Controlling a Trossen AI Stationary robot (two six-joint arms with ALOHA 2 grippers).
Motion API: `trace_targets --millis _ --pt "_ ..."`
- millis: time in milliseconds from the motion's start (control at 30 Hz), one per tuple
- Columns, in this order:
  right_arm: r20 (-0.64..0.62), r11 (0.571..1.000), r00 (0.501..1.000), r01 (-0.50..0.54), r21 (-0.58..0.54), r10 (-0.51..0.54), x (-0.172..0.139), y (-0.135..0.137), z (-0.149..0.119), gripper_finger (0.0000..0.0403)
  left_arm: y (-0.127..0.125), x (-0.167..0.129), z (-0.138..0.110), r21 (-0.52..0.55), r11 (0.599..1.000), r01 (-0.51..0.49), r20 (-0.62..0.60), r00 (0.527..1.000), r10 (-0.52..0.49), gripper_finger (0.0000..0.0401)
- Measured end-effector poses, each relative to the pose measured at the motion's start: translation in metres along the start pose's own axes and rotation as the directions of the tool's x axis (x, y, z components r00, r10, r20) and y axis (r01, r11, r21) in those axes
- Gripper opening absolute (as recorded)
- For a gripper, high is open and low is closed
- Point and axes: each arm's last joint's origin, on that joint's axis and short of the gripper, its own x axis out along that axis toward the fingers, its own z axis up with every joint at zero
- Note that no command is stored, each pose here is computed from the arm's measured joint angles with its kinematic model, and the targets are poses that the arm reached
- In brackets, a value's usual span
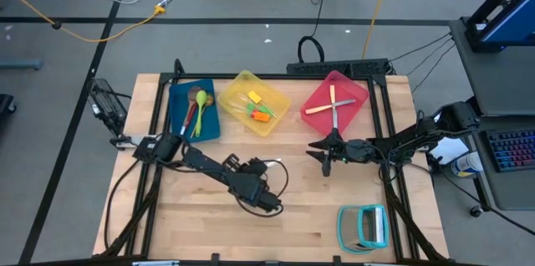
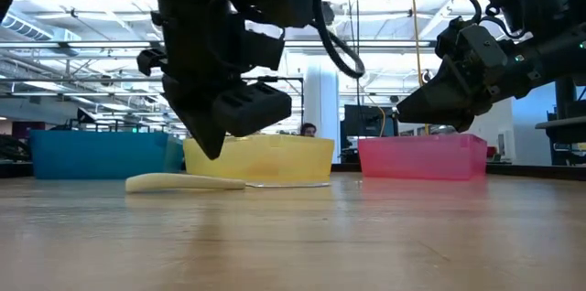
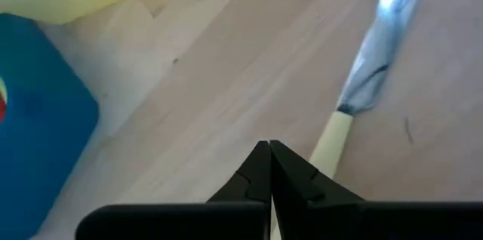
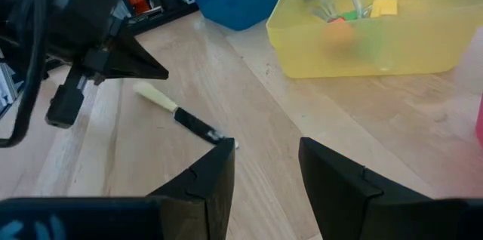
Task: Pick & Place Kitchen Items
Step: Put the yellow table knife into the red bin
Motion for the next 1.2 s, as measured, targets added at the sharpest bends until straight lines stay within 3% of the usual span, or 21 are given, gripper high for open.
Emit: trace_targets --millis 333,667,800,900,1033,1200 --pt "-0.002 1.000 1.000 0.001 -0.001 -0.001 0.000 0.000 0.000 0.0141 0.004 0.001 0.003 0.177 0.979 0.105 -0.218 0.974 -0.065 0.0017" --pt "-0.001 1.000 1.000 0.001 -0.001 -0.001 0.000 0.000 0.000 0.0141 0.007 0.004 0.010 0.297 0.945 0.136 -0.231 0.971 -0.067 0.0120" --pt "0.000 1.000 1.000 0.000 0.000 0.000 0.000 0.000 0.000 0.0141 0.013 -0.002 0.017 0.256 0.954 0.156 -0.215 0.971 -0.101 0.0147" --pt "-0.002 1.000 1.000 0.001 -0.001 -0.001 0.000 0.000 0.000 0.0141 0.027 -0.022 0.025 0.237 0.949 0.206 -0.176 0.970 -0.166 0.0157" --pt "-0.010 1.000 1.000 0.004 -0.004 -0.004 0.000 0.000 -0.001 0.0141 0.054 -0.060 0.032 0.218 0.948 0.233 0.008 0.971 -0.240 0.0160" --pt "-0.014 1.000 1.000 0.007 -0.002 -0.007 0.000 -0.001 -0.001 0.0141 0.081 -0.103 0.027 0.301 0.906 0.299 0.207 0.906 -0.368 0.0161"
